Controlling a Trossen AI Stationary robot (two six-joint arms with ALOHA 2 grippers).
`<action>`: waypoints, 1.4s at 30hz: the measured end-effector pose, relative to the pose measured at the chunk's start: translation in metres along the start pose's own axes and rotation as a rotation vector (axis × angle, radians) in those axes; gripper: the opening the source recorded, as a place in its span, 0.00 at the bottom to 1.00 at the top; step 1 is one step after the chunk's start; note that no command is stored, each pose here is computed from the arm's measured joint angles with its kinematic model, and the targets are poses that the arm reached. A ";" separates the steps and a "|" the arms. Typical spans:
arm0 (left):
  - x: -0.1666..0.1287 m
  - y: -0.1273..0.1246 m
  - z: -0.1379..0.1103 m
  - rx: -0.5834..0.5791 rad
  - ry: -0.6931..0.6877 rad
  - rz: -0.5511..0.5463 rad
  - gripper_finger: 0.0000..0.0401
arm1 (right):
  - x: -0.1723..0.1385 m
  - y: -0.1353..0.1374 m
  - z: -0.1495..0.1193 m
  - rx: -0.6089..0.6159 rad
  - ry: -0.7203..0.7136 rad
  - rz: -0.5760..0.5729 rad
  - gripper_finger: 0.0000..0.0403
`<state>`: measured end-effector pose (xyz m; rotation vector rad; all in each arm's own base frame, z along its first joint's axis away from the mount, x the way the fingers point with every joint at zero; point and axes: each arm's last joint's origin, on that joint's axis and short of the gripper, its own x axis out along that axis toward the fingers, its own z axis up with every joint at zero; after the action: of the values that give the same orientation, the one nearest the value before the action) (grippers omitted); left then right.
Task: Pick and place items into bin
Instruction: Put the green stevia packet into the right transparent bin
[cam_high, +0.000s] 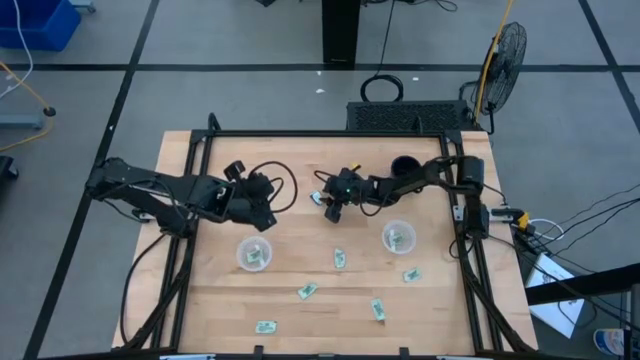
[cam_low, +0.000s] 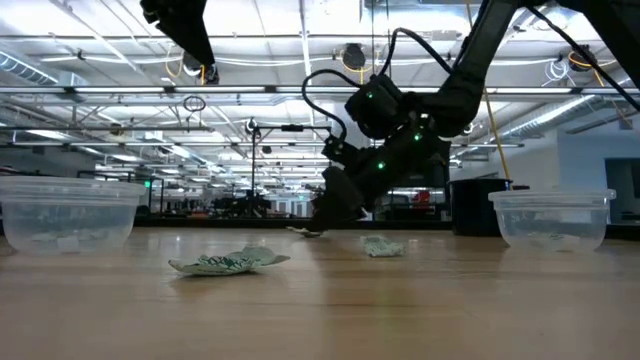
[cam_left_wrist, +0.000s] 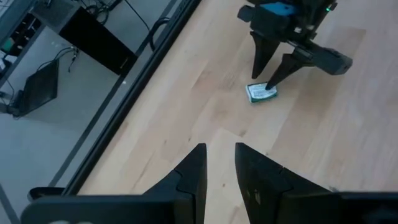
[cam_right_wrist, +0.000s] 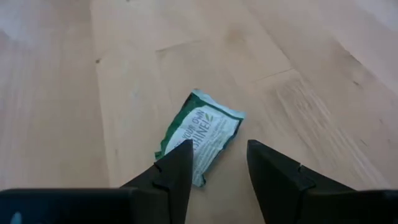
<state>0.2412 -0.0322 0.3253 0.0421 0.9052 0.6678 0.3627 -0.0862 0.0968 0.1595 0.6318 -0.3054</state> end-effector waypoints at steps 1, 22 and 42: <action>0.000 0.000 0.000 0.000 0.000 0.000 0.22 | 0.000 0.000 0.000 -0.001 0.001 -0.004 0.36; 0.000 0.000 0.000 -0.010 0.005 -0.009 0.22 | -0.064 0.027 0.035 -0.205 0.048 0.035 0.00; 0.001 0.000 0.002 -0.023 -0.009 -0.001 0.22 | -0.229 0.070 -0.034 -0.111 0.543 -0.050 0.00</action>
<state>0.2426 -0.0311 0.3257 0.0241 0.8887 0.6761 0.1919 0.0407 0.2118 0.1201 1.1892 -0.2747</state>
